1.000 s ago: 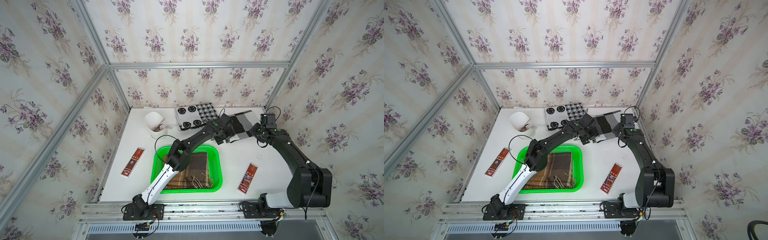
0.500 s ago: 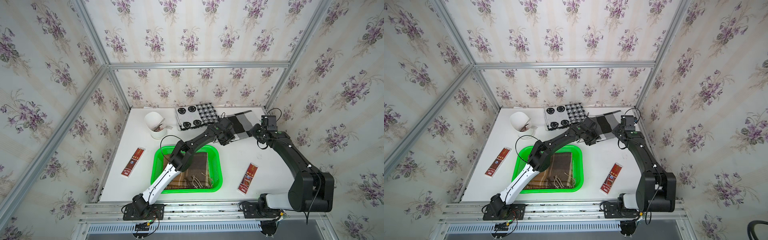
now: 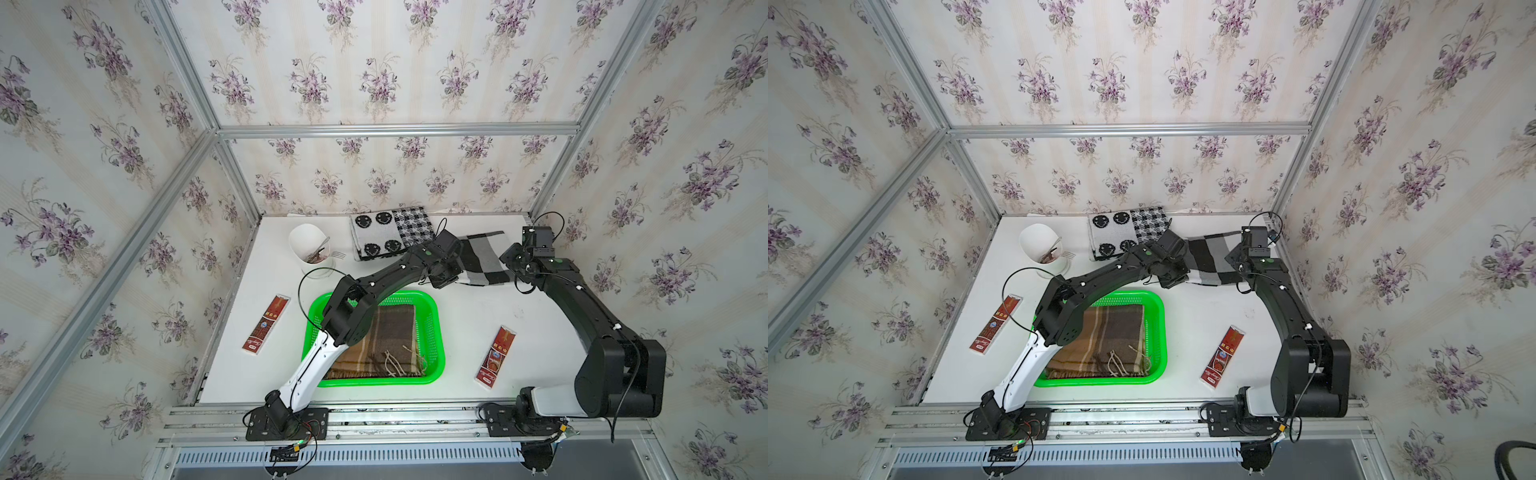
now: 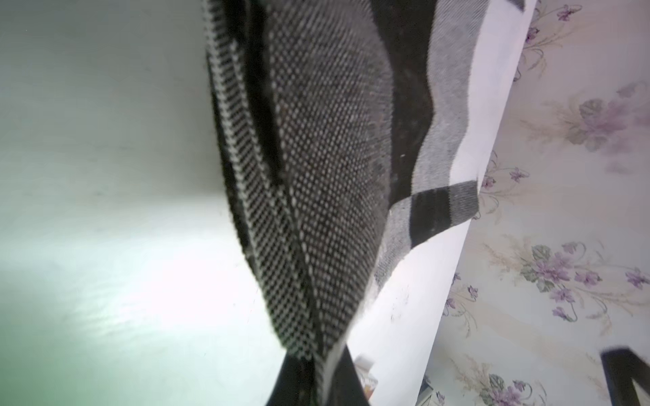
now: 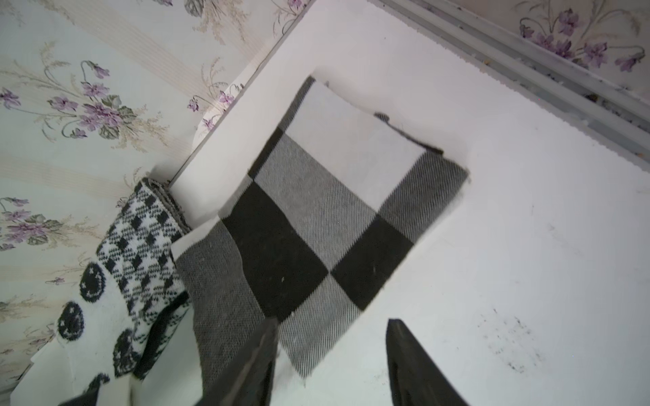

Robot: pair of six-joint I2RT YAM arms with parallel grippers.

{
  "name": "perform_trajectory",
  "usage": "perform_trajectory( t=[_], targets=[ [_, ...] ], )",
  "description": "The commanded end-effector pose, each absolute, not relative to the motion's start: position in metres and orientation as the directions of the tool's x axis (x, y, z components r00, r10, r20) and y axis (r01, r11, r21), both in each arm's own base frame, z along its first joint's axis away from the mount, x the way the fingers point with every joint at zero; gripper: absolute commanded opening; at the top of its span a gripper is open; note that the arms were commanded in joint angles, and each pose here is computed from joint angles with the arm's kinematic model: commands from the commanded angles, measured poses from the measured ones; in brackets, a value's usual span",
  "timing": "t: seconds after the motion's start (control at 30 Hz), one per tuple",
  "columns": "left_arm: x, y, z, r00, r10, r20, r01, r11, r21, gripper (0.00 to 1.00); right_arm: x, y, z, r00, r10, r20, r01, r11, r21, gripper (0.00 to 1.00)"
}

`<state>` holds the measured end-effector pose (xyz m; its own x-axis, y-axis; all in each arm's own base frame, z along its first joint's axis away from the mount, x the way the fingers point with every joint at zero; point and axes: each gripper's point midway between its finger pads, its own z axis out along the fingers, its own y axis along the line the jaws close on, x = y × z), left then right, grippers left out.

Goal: Put the folded scarf in the basket
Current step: Pick up the scarf at the center of the board.

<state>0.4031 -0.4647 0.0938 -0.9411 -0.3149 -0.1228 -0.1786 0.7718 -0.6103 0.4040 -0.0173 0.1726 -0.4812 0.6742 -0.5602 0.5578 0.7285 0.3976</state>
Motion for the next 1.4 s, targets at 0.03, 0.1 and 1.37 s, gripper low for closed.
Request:
perform_trajectory(
  t=[0.03, 0.1, 1.37],
  targets=[
    [0.396, -0.433, 0.097, -0.944, -0.277, -0.179, -0.143, 0.832, -0.535, 0.00, 0.426, -0.031, 0.176, -0.453, 0.665, -0.594, 0.581, 0.726, 0.369, 0.66],
    [0.394, -0.419, 0.100, -0.941, -0.272, -0.204, -0.137, 0.852, -0.506, 0.00, 0.439, -0.036, 0.167, -0.479, 0.652, -0.588, 0.589, 0.735, 0.335, 0.71],
    [0.389, -0.418, 0.091, -0.966, -0.205, -0.156, -0.096, 0.849, -0.520, 0.00, 0.487, -0.042, -0.011, -0.771, 0.580, -0.263, 0.519, 0.812, 0.268, 0.51]
  ],
)
